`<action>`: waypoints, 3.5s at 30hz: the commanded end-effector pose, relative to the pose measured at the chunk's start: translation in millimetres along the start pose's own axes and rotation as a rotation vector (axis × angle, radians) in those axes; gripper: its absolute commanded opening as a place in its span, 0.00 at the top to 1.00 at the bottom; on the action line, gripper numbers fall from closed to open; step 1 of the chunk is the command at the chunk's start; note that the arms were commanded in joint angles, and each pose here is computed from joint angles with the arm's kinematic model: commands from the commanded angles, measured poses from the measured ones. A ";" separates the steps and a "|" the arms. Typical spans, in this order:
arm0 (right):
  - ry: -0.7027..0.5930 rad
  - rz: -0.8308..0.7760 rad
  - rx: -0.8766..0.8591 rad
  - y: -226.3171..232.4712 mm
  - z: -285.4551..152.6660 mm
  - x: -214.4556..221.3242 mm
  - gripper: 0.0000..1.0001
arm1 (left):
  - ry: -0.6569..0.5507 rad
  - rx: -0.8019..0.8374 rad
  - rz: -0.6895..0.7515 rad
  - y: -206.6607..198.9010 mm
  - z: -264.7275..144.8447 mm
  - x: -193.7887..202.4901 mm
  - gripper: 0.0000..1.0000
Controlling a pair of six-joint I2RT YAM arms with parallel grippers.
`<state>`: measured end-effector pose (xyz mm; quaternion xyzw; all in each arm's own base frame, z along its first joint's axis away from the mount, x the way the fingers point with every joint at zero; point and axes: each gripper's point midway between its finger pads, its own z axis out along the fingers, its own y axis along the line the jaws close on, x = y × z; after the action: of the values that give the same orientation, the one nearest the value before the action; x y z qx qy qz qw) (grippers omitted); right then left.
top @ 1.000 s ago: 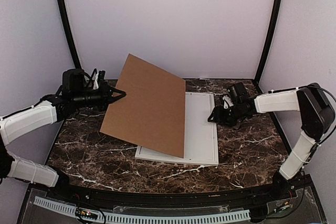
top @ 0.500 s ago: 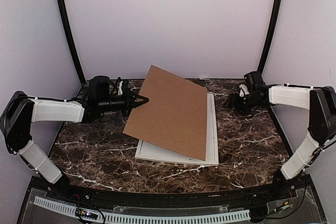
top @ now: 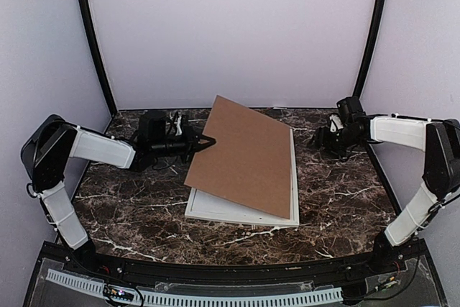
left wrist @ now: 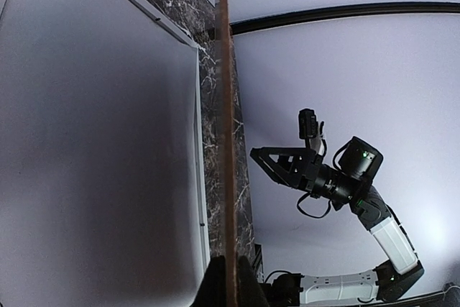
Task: Put the photo into the frame
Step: Place the backboard with the photo.
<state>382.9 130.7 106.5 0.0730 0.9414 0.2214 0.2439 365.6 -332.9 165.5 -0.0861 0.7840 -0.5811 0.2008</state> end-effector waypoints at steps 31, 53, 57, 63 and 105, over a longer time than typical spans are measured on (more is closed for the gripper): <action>0.006 -0.013 -0.009 -6.2 2.2 4.1 0.32 | -0.067 0.075 0.052 -20.4 24.0 -8.7 1.00; 0.015 -0.010 -0.015 -7.3 3.9 8.0 0.32 | -0.046 0.008 0.061 10.0 31.3 2.0 1.00; 0.019 -0.009 -0.016 -7.6 5.6 8.9 0.32 | -0.031 -0.011 0.065 15.8 32.8 6.3 0.91; 0.030 -0.006 -0.024 -7.9 8.1 12.2 0.32 | -0.012 -0.052 0.069 27.6 33.2 11.6 0.60; 0.255 -0.157 -0.326 126.3 88.2 86.4 0.32 | 0.126 -0.276 0.143 84.9 46.6 29.3 0.34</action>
<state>354.5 296.2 65.4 -0.0719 0.9201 0.3549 0.1493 365.1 -348.3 53.8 -0.0471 0.8767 -0.4487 0.1668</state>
